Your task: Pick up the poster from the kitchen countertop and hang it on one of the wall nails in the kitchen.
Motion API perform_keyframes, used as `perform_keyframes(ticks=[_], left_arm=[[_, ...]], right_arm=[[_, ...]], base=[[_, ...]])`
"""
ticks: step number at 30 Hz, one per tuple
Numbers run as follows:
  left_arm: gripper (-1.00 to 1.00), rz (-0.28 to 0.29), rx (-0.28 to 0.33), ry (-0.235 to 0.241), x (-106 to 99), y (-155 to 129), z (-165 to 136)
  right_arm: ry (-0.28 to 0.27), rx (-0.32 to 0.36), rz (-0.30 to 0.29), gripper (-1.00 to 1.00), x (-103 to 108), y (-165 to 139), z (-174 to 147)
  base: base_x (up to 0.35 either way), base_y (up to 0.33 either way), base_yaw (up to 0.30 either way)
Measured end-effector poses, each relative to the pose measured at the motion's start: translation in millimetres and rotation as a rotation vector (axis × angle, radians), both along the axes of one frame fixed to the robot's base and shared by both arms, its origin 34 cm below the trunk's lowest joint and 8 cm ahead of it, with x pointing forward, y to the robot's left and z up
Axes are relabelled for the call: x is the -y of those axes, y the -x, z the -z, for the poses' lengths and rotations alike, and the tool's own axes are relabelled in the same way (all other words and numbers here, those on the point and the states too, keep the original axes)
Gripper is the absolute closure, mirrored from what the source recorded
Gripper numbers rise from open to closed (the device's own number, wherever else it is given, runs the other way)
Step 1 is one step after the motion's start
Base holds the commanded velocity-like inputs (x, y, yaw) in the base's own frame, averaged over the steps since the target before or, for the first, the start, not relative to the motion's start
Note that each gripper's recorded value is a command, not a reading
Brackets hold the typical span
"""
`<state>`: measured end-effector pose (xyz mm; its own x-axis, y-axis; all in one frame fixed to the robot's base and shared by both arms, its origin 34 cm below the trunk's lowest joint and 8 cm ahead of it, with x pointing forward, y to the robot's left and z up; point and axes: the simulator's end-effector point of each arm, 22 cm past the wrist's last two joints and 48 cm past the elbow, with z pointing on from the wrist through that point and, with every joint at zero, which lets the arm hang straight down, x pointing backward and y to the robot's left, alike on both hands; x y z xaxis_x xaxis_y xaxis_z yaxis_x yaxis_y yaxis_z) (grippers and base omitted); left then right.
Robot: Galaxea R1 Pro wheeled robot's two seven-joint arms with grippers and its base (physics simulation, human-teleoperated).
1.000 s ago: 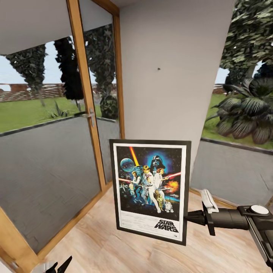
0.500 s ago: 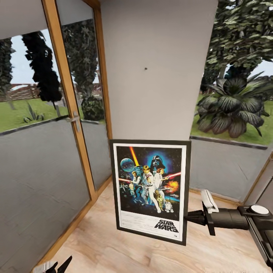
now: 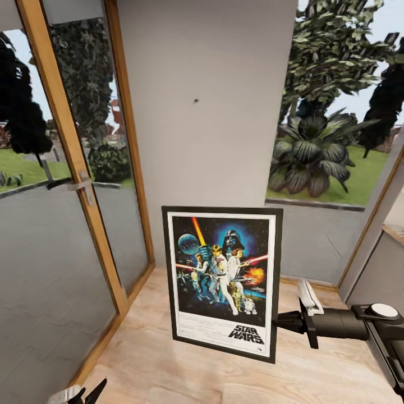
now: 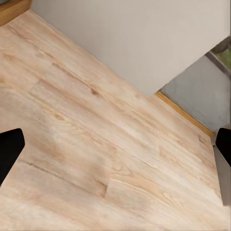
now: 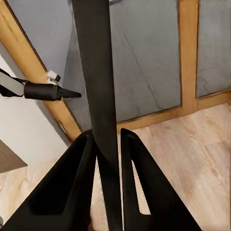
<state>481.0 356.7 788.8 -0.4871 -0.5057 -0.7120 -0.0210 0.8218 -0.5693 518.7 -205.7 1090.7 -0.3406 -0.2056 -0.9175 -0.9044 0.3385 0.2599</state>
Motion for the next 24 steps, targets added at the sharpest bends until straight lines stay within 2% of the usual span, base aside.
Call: perform_keyframes(ticks=[5, 17, 24], left_arm=[[-1.0, 0.001, 0.0, 0.0, 0.1, 0.0, -0.1], [-1.0, 0.001, 0.0, 0.0, 0.2, 0.0, -0.1], [-1.0, 0.001, 0.001, 0.0, 0.2, 0.0, -0.3]], right_arm=[[0.0, 0.0, 0.0, 1.0, -0.1, -0.1, 0.0], [0.0, 0.001, -0.001, 1.0, -0.3, 0.0, -0.1], [0.0, 0.002, -0.001, 1.0, -0.2, 0.1, -0.2]], base=[[0.153, 0.277, -0.09], [0.154, 0.275, -0.007], [0.249, 0.198, -0.023]])
